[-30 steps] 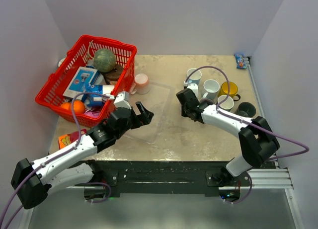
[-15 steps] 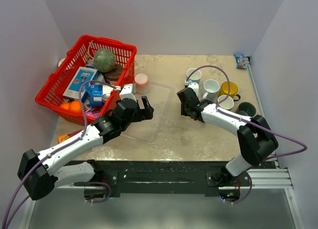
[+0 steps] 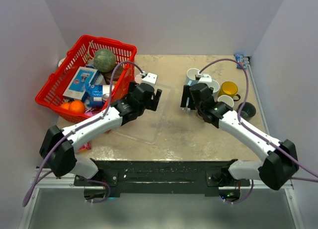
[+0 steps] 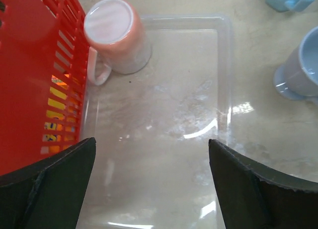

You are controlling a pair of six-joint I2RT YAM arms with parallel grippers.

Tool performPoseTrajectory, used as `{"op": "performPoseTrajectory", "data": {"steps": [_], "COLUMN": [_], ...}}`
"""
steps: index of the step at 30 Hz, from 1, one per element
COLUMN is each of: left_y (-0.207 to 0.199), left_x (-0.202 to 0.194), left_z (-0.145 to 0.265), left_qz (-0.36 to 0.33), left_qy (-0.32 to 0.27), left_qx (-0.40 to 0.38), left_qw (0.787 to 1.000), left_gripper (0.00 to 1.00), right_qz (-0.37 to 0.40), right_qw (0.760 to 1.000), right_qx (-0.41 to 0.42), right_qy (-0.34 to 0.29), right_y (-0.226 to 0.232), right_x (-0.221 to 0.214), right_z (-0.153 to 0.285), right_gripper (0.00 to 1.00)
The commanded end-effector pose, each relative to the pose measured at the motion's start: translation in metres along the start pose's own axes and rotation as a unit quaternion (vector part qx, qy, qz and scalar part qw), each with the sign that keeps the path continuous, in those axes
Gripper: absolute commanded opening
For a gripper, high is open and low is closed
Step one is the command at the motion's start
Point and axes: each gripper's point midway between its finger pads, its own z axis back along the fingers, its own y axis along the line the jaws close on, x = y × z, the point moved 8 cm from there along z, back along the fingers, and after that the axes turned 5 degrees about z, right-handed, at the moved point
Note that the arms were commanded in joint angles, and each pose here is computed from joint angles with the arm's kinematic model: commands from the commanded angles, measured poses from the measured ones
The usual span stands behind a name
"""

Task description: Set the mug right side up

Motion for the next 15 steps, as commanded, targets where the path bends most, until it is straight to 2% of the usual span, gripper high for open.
{"op": "performPoseTrajectory", "data": {"steps": [1, 4, 10, 15], "left_y": [0.005, 0.011, 0.027, 0.035], "left_x": [0.015, 0.013, 0.014, 0.009], "left_z": [-0.020, -0.039, -0.075, -0.102], "left_qz": [-0.095, -0.145, -0.203, -0.228], "left_qy": [-0.016, 0.001, 0.035, 0.051], "left_qx": [0.041, 0.092, 0.164, 0.163], "left_qw": [0.995, 0.985, 0.965, 0.958], "left_gripper": [0.99, 0.99, 0.97, 0.93], "right_qz": [-0.028, -0.042, -0.058, -0.064], "right_qw": [0.998, 0.997, 0.995, 0.994], "right_qx": [0.017, 0.028, 0.039, 0.044], "right_qy": [-0.050, -0.060, -0.069, -0.071], "right_y": [-0.009, -0.013, -0.017, -0.017], "right_x": [0.028, 0.031, 0.033, 0.034], "right_z": [0.034, 0.047, 0.061, 0.065], "right_gripper": [0.83, 0.83, 0.83, 0.83]}}
